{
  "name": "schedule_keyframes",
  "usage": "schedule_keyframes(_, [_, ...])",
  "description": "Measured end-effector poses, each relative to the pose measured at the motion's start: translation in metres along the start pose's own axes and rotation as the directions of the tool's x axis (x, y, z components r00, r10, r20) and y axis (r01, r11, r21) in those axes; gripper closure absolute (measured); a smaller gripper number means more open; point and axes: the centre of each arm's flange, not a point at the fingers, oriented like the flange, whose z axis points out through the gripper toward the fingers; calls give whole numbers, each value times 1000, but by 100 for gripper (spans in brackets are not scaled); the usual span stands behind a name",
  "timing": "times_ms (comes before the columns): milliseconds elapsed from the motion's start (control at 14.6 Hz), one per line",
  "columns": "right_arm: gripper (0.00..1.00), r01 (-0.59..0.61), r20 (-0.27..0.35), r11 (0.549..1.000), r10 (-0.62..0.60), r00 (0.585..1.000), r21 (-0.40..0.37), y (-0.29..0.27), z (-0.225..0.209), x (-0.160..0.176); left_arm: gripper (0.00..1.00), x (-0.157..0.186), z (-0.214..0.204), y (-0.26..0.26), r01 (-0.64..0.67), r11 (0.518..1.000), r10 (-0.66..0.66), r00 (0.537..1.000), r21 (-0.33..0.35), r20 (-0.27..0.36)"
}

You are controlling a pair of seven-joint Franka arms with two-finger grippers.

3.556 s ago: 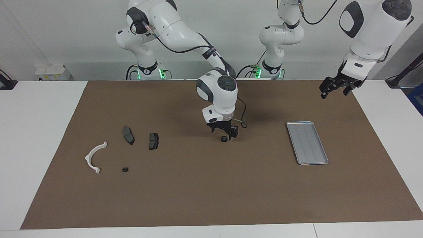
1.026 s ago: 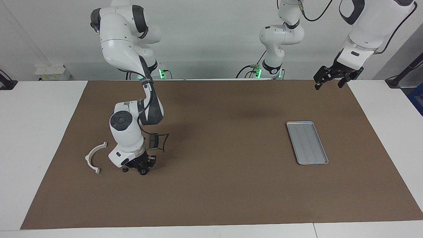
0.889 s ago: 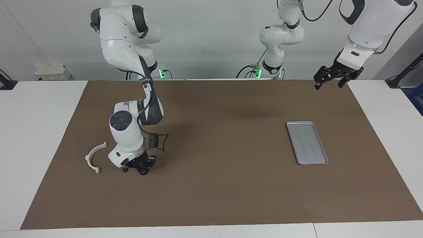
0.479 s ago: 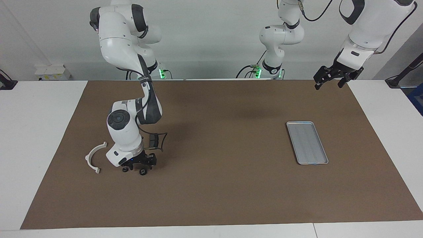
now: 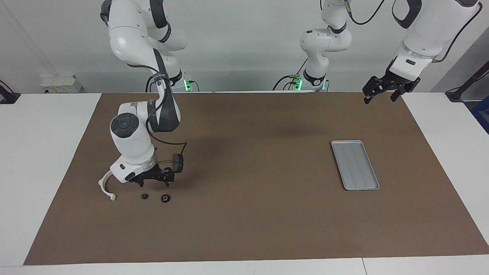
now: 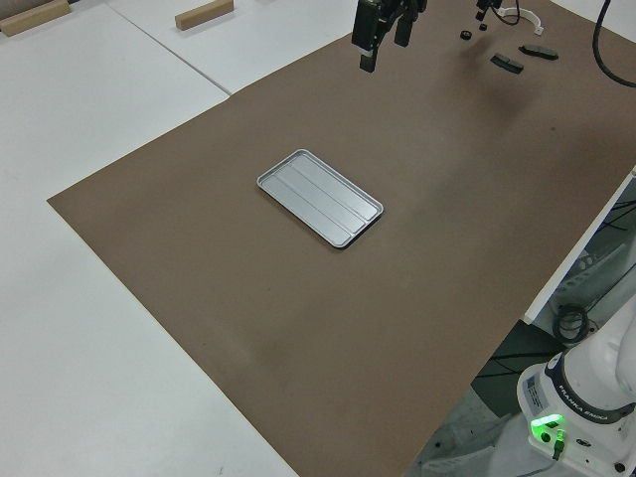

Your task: Place bearing gear from tray to pile

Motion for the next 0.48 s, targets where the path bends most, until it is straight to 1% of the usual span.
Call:
schedule_keyframes(137, [0, -7, 29, 1000, 7, 1000, -11, 6, -42, -14, 0, 0, 0, 0, 0, 1000, 0, 1000, 0, 0])
schedule_keyframes(205, [0, -11, 45, 1000, 12, 999, -17, 10, -70, -25, 0, 0, 0, 0, 0, 1000, 0, 1000, 0, 0])
schedule_keyframes(274, [0, -18, 56, 1000, 19, 998, -20, 15, -102, -39, 0, 0, 0, 0, 0, 1000, 0, 1000, 0, 0])
schedule_keyframes(479, [0, -38, 85, 999, 37, 996, 4, 23, -193, -92, 0, 0, 0, 0, 0, 1000, 0, 1000, 0, 0])
